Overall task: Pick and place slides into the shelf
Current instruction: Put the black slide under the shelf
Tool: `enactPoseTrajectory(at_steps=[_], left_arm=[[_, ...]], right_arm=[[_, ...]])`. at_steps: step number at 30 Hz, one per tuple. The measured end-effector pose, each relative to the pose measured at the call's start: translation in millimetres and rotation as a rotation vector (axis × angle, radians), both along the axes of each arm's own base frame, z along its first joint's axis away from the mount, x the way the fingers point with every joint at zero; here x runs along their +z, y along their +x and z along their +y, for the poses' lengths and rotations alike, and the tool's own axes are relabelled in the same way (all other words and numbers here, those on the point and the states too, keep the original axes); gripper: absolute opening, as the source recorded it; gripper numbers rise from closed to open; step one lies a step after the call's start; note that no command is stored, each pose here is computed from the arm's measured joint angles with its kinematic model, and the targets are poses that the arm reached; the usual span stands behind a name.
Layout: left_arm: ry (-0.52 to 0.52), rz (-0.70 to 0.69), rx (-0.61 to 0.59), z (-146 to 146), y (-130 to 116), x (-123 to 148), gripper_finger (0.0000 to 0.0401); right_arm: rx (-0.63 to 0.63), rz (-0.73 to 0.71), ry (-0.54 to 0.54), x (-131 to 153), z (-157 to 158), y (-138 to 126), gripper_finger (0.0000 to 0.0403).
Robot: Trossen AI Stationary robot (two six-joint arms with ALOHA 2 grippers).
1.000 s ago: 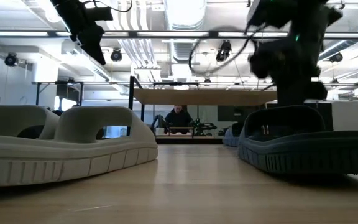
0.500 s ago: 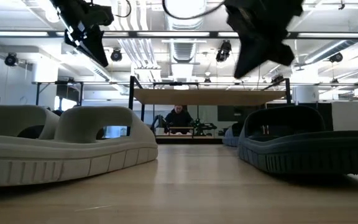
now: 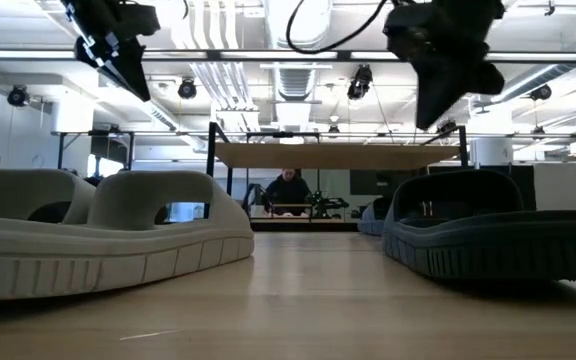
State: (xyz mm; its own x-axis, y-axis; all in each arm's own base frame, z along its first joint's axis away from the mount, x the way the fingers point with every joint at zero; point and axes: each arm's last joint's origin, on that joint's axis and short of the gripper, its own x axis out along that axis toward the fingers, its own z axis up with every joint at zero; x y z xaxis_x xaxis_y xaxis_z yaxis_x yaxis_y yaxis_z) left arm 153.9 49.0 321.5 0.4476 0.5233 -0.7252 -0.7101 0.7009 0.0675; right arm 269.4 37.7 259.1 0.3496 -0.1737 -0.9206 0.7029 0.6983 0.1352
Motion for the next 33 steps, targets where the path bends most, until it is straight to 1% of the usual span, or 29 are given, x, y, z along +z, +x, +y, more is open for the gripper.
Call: enactPoseTrajectory(at_steps=[2,4,9,13,16,19,23,25,27,29,31,33], left_arm=[[-0.012,-0.002,-0.009,-0.6,-0.8,-1.2,0.0015],[-0.024,0.000,-0.017,-1.1,-1.0,-3.2,0.0015],[-0.046,0.021,-0.029,-1.1,1.4,-6.5,0.0015],[-0.045,0.037,-0.035,-0.5,3.8,-8.2,0.0015],[-0.032,0.060,-0.059,-0.3,4.5,-9.0,0.0015],[-0.018,0.081,-0.081,-0.3,4.1,-9.4,0.0015],[0.000,0.096,-0.107,-0.6,2.9,-8.8,0.0015],[0.015,0.105,-0.124,-0.8,1.9,-8.0,0.0015],[0.031,0.115,-0.144,-1.1,0.7,-7.3,0.0015],[0.051,0.125,-0.155,-1.3,-0.8,-6.5,0.0015],[0.068,0.134,-0.154,-1.4,-3.2,-5.7,0.0015],[0.077,0.151,-0.164,-1.8,-5.5,-6.4,0.0015]], right_arm=[[0.089,0.022,0.045,-4.7,6.5,1.5,0.0009],[0.149,0.038,0.092,-8.2,13.5,2.5,0.0009],[0.235,0.014,0.188,-6.7,34.0,1.3,0.0009],[0.294,0.015,0.196,-5.5,54.9,0.6,0.0019],[0.328,0.038,0.190,-10.8,66.6,6.0,0.0049],[0.345,0.083,0.169,-17.6,77.6,13.9,0.0095],[0.396,0.098,0.144,-23.8,100.0,29.6,0.0153],[0.412,0.104,0.087,-23.5,113.6,35.8,0.0170],[0.389,0.161,-0.032,-24.0,125.7,37.2,0.0176],[0.358,0.221,-0.194,-23.3,137.5,34.9,0.0177],[0.328,0.263,-0.329,-22.1,147.1,33.4,0.0176],[0.316,0.308,-0.396,-25.1,154.4,34.4,0.0177]])
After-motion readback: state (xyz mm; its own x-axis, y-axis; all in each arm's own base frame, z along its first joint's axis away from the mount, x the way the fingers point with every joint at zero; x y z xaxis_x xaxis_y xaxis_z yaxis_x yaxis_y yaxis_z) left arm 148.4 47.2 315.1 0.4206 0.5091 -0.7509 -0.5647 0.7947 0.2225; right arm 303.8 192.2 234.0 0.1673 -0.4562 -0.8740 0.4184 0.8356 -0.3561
